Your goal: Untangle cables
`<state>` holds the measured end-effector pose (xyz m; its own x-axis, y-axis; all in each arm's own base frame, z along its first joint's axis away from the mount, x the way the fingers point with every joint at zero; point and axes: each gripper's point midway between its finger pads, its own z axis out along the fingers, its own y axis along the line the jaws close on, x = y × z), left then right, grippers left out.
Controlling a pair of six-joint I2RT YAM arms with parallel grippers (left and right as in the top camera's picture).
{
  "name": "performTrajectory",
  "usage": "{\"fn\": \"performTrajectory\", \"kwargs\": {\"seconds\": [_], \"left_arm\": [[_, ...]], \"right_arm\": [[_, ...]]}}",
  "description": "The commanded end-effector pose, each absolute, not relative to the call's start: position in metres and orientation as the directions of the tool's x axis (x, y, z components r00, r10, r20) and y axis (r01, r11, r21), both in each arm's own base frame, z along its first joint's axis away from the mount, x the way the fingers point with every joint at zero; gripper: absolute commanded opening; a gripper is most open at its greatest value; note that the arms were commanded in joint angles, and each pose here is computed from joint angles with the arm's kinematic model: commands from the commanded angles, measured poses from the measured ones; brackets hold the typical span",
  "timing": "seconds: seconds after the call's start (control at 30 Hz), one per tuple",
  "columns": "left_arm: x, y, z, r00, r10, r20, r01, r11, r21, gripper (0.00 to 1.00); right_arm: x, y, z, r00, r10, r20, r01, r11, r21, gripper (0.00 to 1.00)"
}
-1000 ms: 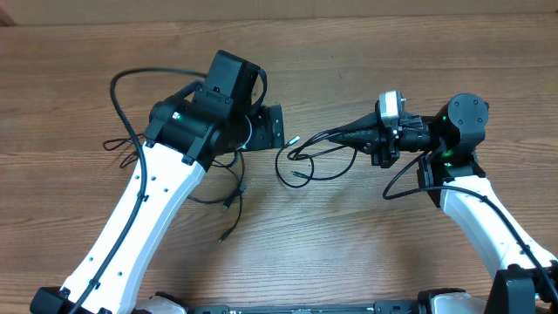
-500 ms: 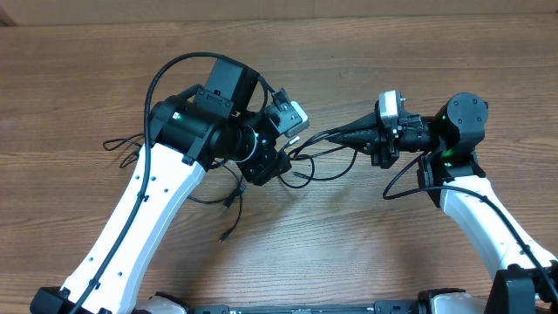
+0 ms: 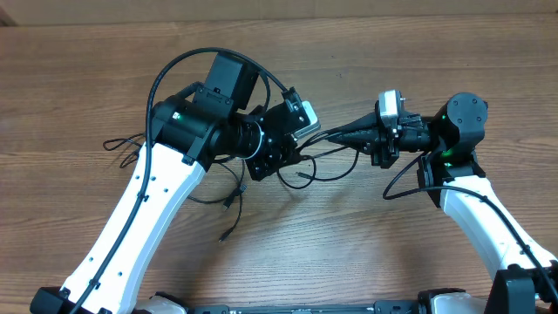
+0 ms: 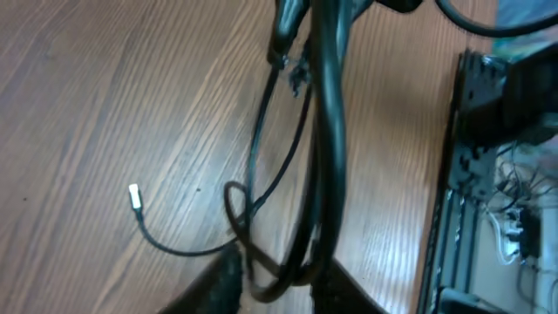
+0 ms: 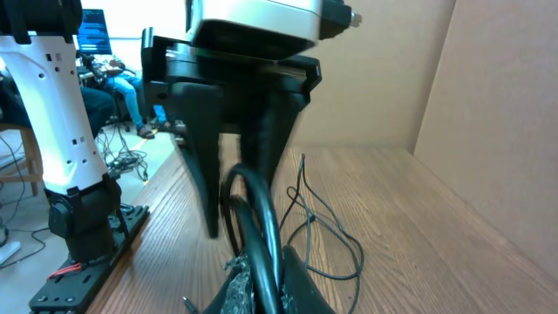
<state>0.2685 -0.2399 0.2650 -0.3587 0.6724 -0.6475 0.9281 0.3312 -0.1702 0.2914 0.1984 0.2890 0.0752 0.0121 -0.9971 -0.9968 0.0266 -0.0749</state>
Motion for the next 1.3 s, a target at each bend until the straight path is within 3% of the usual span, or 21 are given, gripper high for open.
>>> {"fn": "performTrajectory", "kwargs": {"seconds": [0.0,0.07,0.37,0.6,0.73,0.8,1.27], "left_arm": [[0.2661,-0.2468,0.2753,-0.323,0.659,-0.679,0.942,0.292,-0.165,0.04],[0.2661,-0.2467,0.2751,-0.324,0.659,-0.679,0.942,0.292,-0.165,0.05],[0.2644,-0.2451,0.2733,-0.331,0.665,-0.669,0.940,0.296,-0.171,0.42],[0.2652,-0.2390,0.2679,-0.334,0.690,-0.643,0.938,0.312,-0.152,0.40],[0.2657,-0.2392,0.2681,-0.308,0.697,-0.648,0.946,0.294,-0.134,0.22],[0.2673,-0.2401,0.2690,-0.303,0.694,-0.653,0.947,0.294,-0.128,0.06],[0.2672,-0.2480,0.2758,-0.284,0.666,-0.689,0.954,0.266,-0.137,0.04]], "right_arm": [[0.2901,0.1995,0.2913,0.083,0.013,-0.996,-0.996,0.017,-0.083,0.05],[0.2901,0.1995,0.2913,0.083,0.013,-0.996,-0.996,0.017,-0.083,0.05],[0.2901,0.1995,0.2913,0.083,0.013,-0.996,-0.996,0.017,-0.083,0.05],[0.2901,0.1995,0.2914,0.084,0.013,-0.996,-0.996,0.018,-0.083,0.05],[0.2901,0.1995,0.2914,0.084,0.013,-0.996,-0.996,0.017,-0.083,0.05],[0.2901,0.1995,0.2914,0.084,0.013,-0.996,-0.996,0.017,-0.083,0.05],[0.2900,0.1995,0.2913,0.083,0.013,-0.996,-0.996,0.017,-0.083,0.08]]}}
